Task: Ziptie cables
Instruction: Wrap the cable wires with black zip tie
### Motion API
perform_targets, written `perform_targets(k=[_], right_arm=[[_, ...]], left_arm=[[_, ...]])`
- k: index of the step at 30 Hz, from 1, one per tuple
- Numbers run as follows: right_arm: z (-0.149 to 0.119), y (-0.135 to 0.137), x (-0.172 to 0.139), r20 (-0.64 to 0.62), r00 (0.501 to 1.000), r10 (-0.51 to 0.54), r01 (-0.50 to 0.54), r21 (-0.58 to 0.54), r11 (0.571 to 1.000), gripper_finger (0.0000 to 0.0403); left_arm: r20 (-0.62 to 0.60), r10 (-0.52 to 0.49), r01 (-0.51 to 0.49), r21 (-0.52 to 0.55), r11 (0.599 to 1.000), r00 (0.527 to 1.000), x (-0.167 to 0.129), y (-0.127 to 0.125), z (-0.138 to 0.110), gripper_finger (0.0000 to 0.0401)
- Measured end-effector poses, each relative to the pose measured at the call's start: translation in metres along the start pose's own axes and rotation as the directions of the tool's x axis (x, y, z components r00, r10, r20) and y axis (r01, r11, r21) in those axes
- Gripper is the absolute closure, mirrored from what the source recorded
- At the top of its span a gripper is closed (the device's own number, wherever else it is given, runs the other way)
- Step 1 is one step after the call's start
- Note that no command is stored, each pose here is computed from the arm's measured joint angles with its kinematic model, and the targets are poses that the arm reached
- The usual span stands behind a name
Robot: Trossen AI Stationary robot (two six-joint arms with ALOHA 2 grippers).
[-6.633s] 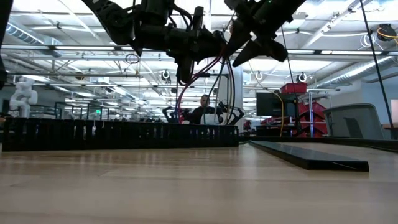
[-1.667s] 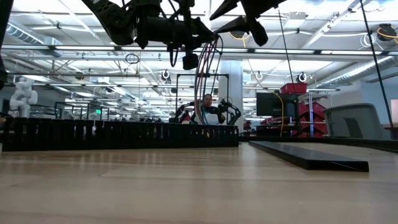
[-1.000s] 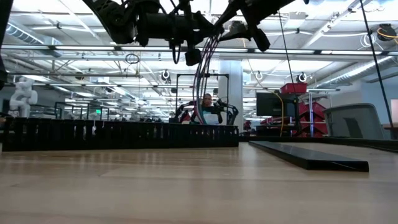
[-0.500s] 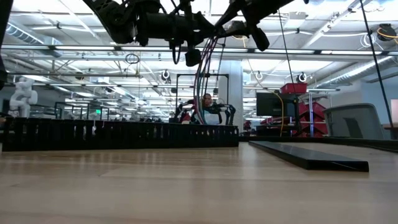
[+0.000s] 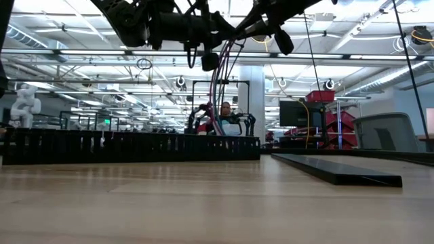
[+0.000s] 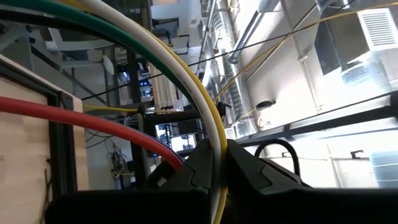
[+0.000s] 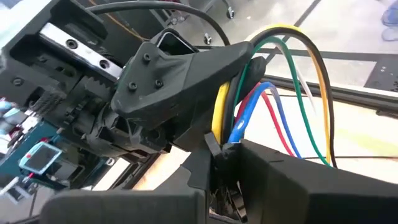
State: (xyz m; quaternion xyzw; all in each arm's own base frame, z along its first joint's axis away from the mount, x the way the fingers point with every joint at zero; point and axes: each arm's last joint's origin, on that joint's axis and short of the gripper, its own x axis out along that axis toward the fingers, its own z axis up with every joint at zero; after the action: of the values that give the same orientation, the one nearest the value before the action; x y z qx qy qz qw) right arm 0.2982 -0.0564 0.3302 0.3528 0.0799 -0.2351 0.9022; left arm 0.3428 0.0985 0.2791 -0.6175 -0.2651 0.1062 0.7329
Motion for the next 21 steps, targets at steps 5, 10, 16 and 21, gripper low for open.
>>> perform_targets(k=[5, 10, 16, 21], right_arm=[[0.003, 0.002, -0.007, -0.030, 0.999, 0.043, -0.045, -0.037, 0.998, 0.0374], [-0.001, -0.004, -0.018, -0.178, 0.983, 0.043, -0.053, -0.050, 0.997, 0.0375], [-0.006, -0.010, -0.037, -0.325, 0.945, 0.036, -0.055, -0.051, 0.997, 0.0375], [-0.002, -0.013, -0.051, -0.361, 0.931, 0.053, -0.073, -0.042, 0.996, 0.0376]], left_arm=[[0.001, -0.050, 0.050, 0.013, 0.999, 0.999, 0.001, -0.004, 0.006, 0.0373], [-0.067, -0.056, 0.061, 0.075, 0.995, 0.996, 0.004, -0.002, 0.013, 0.0357], [-0.120, -0.149, 0.159, 0.081, 0.984, 0.982, 0.011, -0.016, 0.029, 0.0348], [-0.223, -0.219, 0.236, 0.053, 0.970, 0.950, 0.011, -0.022, 0.030, 0.0347]])
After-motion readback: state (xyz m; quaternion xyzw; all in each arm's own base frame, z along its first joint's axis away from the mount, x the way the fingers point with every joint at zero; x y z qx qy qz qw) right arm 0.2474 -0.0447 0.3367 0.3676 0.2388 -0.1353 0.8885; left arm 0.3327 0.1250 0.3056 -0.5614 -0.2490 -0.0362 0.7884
